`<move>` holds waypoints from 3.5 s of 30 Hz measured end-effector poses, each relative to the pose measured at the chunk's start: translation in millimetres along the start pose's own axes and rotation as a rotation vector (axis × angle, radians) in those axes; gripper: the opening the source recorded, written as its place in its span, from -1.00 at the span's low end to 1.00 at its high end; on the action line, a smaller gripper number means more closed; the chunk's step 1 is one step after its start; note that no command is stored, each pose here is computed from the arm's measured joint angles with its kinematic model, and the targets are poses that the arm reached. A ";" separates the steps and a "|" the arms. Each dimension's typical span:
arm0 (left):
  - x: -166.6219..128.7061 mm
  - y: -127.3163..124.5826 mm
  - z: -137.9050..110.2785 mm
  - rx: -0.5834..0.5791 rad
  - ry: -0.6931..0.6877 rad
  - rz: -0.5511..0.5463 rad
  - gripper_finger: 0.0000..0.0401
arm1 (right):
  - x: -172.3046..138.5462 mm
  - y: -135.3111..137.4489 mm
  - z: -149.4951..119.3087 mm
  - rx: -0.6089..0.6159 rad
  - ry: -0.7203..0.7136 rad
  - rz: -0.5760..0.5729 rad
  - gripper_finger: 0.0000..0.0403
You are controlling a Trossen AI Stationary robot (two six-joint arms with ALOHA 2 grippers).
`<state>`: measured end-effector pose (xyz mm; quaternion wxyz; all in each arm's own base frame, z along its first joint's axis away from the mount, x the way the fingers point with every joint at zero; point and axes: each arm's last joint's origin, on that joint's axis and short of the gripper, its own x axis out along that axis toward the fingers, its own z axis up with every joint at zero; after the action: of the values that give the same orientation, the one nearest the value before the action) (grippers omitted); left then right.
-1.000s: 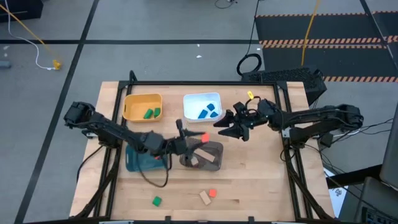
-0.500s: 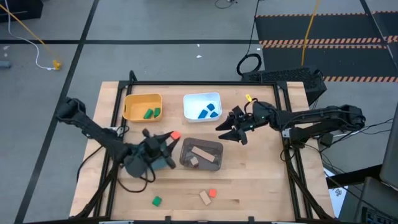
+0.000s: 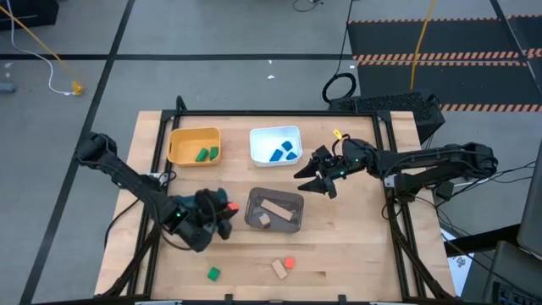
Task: Sort & place blocks by color
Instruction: Put the top orange block into the blue bin, then put the green block into the yellow bin
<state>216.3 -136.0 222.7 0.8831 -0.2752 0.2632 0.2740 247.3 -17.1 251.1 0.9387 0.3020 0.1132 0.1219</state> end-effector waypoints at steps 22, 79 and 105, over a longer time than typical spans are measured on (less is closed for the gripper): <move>20.9 25.1 15.0 0.000 0.233 0.168 -0.82 | 0.0 -0.2 -0.3 -0.211 0.003 -0.002 0.40; -11.4 -33.3 -35.3 -0.772 0.928 -0.093 -0.05 | 0.0 0.2 0.3 -0.230 -0.005 0.002 0.40; -6.4 -22.6 -123.8 -0.537 0.885 0.172 0.28 | 0.0 0.1 0.1 -0.229 -0.002 0.001 0.40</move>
<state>187.1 -232.0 146.5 0.5602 -0.5586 0.5534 0.2607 247.4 -17.1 251.2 0.9671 0.1931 0.0973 0.1342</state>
